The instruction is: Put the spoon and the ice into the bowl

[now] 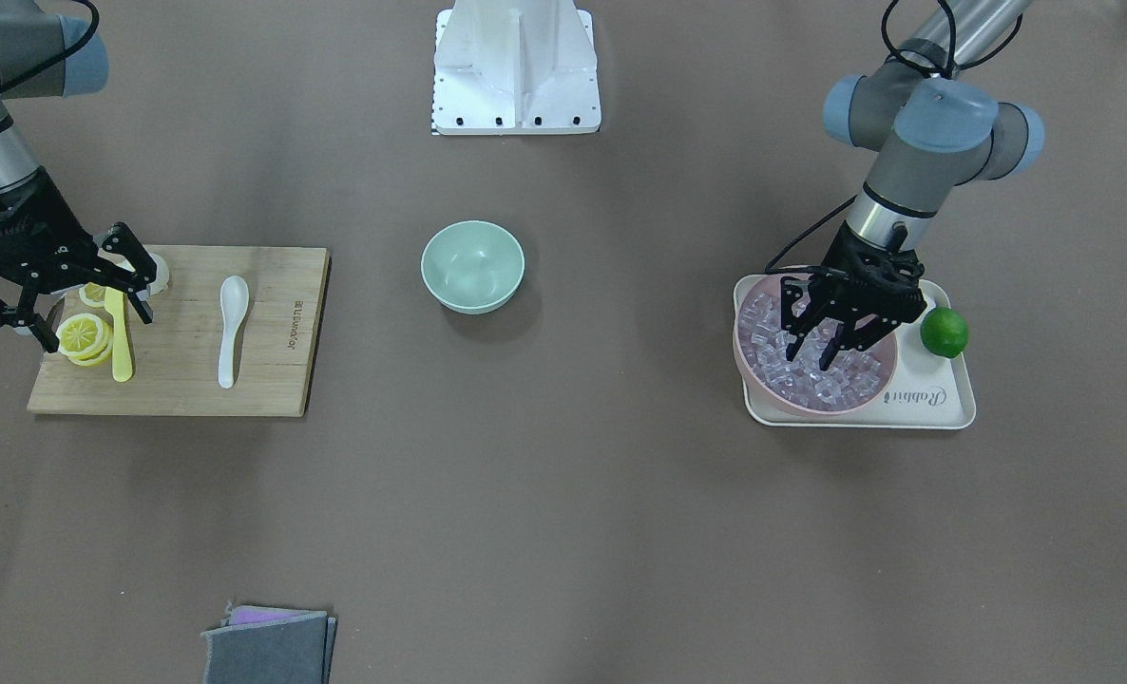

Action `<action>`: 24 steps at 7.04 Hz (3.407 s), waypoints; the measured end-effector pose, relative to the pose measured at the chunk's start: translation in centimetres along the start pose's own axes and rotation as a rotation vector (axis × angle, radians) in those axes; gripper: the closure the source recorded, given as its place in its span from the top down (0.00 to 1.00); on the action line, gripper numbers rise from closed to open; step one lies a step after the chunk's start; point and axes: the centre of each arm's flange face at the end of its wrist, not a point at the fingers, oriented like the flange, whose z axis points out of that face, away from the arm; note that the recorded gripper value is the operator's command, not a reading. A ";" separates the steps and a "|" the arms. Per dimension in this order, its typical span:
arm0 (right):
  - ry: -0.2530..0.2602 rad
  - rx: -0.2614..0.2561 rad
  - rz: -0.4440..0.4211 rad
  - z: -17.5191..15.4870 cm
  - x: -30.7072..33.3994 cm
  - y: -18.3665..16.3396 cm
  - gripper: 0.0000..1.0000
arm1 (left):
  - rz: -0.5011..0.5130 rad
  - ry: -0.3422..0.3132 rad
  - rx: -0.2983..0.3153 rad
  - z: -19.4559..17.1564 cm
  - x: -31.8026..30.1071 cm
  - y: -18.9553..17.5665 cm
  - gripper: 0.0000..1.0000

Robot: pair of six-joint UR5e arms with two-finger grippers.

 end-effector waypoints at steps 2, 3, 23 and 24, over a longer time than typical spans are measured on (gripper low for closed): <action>-0.001 0.001 0.000 0.0 0.0 0.0 1.00 | 0.000 0.002 0.001 -0.2 0.0 0.1 0.00; -0.001 0.001 0.000 0.0 0.0 0.0 1.00 | 0.002 0.007 0.005 -0.6 0.1 0.0 0.00; 0.001 0.009 -0.015 0.4 -0.9 0.2 1.00 | -0.338 0.291 0.155 0.9 36.4 4.9 0.96; 0.000 0.008 -0.015 0.4 -1.0 0.3 1.00 | -0.336 0.306 0.167 -0.2 36.5 4.3 0.96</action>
